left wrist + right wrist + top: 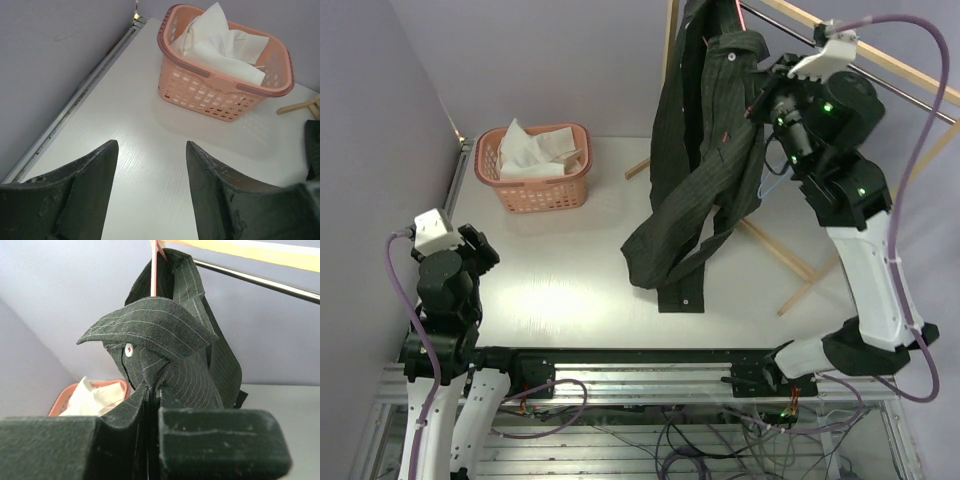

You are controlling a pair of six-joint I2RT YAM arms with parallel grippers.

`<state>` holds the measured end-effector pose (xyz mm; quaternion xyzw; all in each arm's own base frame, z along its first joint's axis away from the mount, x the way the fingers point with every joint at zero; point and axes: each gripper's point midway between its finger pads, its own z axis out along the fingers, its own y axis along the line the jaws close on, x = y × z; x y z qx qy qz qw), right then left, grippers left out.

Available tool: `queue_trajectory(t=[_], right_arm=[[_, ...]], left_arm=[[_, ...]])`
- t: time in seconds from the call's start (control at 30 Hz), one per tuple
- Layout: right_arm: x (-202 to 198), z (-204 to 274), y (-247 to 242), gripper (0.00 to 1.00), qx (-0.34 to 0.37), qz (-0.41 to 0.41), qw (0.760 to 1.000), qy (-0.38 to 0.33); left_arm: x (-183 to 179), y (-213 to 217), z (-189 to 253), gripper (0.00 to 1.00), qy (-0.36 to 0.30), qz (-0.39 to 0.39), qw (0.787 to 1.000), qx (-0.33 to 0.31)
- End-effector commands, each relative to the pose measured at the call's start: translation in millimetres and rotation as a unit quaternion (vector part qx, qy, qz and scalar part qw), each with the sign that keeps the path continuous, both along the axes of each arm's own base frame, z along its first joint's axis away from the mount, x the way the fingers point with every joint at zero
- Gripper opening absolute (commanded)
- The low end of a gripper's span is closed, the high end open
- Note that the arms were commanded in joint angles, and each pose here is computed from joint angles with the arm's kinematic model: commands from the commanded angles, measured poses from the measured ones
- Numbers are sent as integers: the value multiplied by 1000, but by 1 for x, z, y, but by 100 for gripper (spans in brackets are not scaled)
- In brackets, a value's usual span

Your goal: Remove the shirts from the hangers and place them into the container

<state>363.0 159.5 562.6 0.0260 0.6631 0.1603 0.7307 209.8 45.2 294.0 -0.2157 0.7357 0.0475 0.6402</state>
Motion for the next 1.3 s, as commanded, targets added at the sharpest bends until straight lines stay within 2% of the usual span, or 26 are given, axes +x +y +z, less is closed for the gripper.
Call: queue_trajectory(t=[0.0, 0.13, 0.23, 0.33, 0.4, 0.5, 0.57, 0.63, 0.8, 0.83, 0.9, 1.1, 1.27], right_arm=[[-42, 11, 20, 0, 9, 110, 994, -13], [-95, 4, 45, 0, 3, 247, 969, -17], [-132, -8, 54, 0, 8, 321, 947, -11], [-161, -20, 53, 0, 16, 361, 932, -5], [-176, -29, 53, 0, 19, 383, 924, 0], [-198, -35, 58, 0, 35, 428, 903, -2], [-212, -43, 64, 0, 46, 465, 884, 6], [-220, -55, 68, 0, 55, 489, 870, 16], [-244, -75, 68, 0, 71, 529, 845, 20], [-249, -77, 68, 0, 72, 538, 840, 21], [-257, -81, 68, 0, 77, 551, 831, 27], [-261, -82, 64, 0, 76, 548, 832, 31], [-256, -87, 67, 0, 75, 546, 833, 39]], left_arm=[[8, -13, 8, 70, -18, -43, 999, 5], [22, -43, 24, 76, -39, -126, 991, -9], [29, -80, 58, 78, -62, -222, 973, -29], [28, -119, 101, 79, -80, -329, 940, -45], [18, -147, 132, 81, -99, -407, 906, -58], [2, -168, 175, 87, -146, -465, 870, -77], [-6, -173, 195, 91, -171, -483, 855, -78], [-5, -172, 201, 92, -172, -483, 856, -70], [21, -171, 177, 95, -128, -482, 866, -40], [24, -174, 172, 95, -121, -491, 862, -35], [22, -184, 167, 95, -117, -528, 841, -23], [12, -195, 151, 89, -114, -570, 814, 4], [8, -189, 144, 84, -114, -556, 823, 17]])
